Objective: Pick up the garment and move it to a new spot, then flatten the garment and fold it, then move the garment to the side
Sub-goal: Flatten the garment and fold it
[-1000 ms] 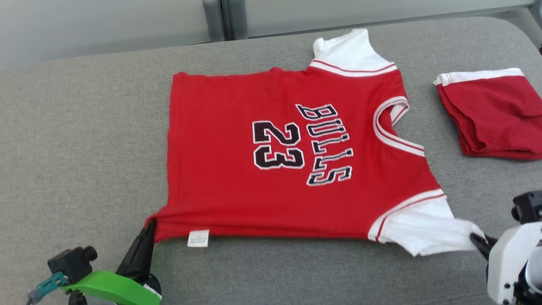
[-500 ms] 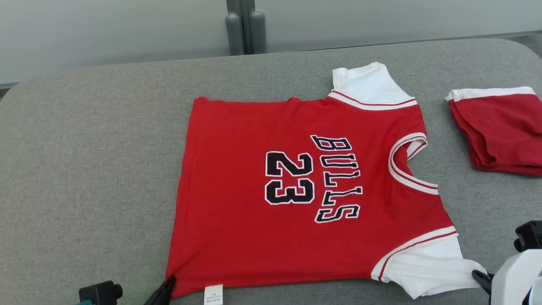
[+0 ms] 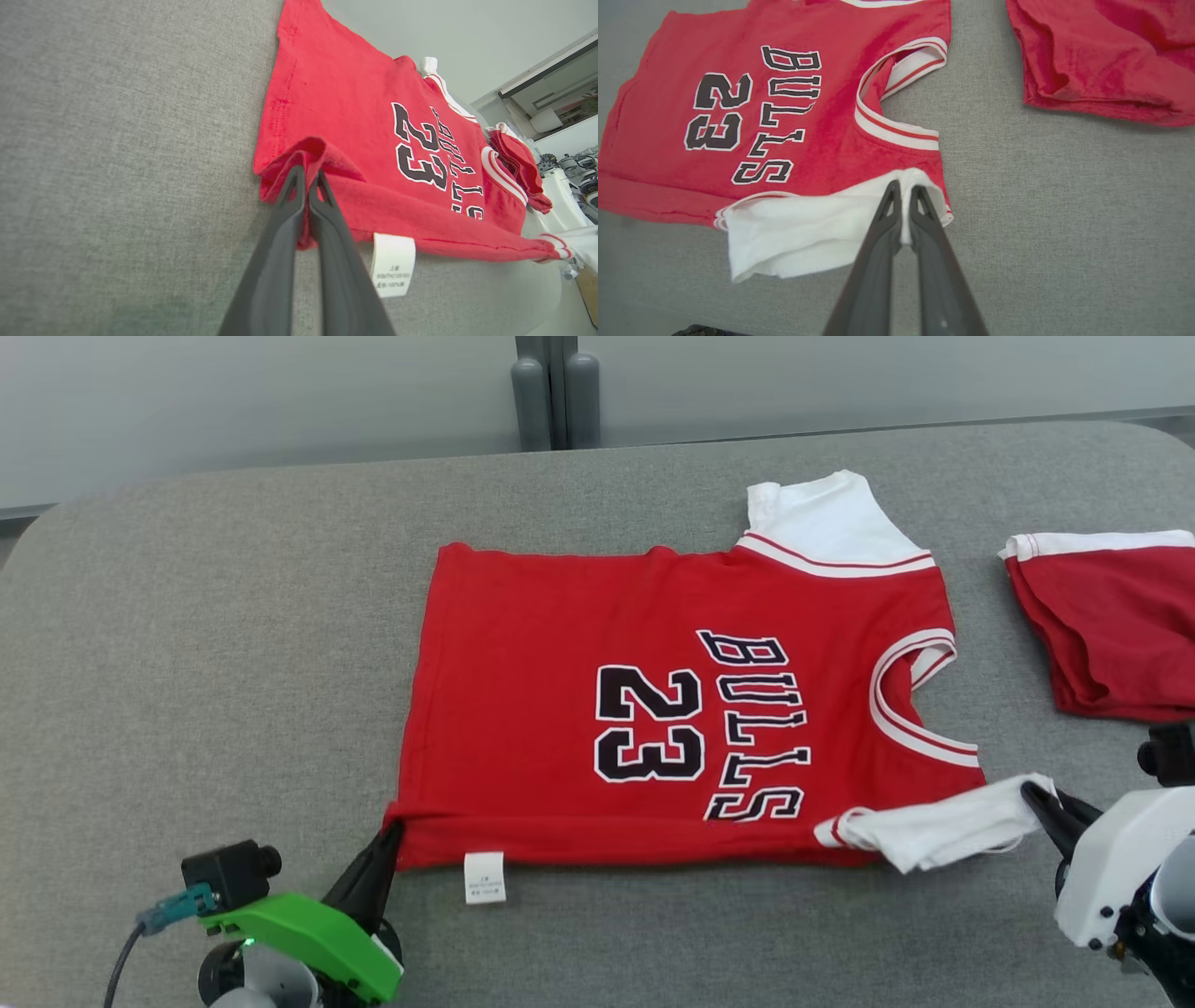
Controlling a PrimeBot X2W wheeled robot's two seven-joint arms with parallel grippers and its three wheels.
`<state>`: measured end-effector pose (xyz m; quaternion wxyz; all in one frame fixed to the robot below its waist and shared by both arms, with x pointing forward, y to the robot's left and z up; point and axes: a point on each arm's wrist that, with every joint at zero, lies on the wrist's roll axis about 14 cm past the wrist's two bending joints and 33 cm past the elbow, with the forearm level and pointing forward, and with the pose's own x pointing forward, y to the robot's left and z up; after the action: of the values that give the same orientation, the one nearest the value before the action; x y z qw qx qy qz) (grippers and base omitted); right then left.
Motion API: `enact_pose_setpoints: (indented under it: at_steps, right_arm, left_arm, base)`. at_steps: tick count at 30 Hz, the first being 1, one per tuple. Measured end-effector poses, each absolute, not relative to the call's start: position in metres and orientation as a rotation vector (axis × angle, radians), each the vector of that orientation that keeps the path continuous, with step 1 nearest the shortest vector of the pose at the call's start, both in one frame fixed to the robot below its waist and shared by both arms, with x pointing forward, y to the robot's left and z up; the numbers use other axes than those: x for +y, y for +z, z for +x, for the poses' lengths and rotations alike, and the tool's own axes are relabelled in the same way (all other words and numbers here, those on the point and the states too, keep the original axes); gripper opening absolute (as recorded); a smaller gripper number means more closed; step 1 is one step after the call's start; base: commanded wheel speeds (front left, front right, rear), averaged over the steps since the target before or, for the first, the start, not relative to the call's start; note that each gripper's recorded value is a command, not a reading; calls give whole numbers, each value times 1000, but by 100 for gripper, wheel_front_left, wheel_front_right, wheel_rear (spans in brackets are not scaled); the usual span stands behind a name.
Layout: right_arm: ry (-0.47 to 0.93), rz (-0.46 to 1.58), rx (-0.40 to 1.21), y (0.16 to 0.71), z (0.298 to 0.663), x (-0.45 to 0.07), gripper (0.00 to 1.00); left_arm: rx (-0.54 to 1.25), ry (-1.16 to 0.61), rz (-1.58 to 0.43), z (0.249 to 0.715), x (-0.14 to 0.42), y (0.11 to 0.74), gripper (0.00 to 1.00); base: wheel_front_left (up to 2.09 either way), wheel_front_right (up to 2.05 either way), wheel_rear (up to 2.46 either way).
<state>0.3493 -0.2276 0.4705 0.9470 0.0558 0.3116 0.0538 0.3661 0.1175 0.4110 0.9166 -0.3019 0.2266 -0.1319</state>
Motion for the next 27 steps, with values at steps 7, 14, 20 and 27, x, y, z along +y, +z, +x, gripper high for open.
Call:
enact_pose_setpoints:
  at_steps: [7,14,20,27]
  right_arm:
    - [138,129,602,468,377,-218,0]
    - [141,125,567,466,396,-218,0]
    - [150,107,537,469,402,-219,0]
    - [171,107,619,453,378,-216,0]
  left_arm:
    - [444,-296,-604,397,107,420,0]
    - [455,-290,-599,407,104,413,0]
    - [446,-307,-599,403,107,417,0]
    - [526,-303,-614,357,119,409,0]
  base:
    - [0,0,0]
    - [0,0,0]
    - [0,0,0]
    - [0,0,0]
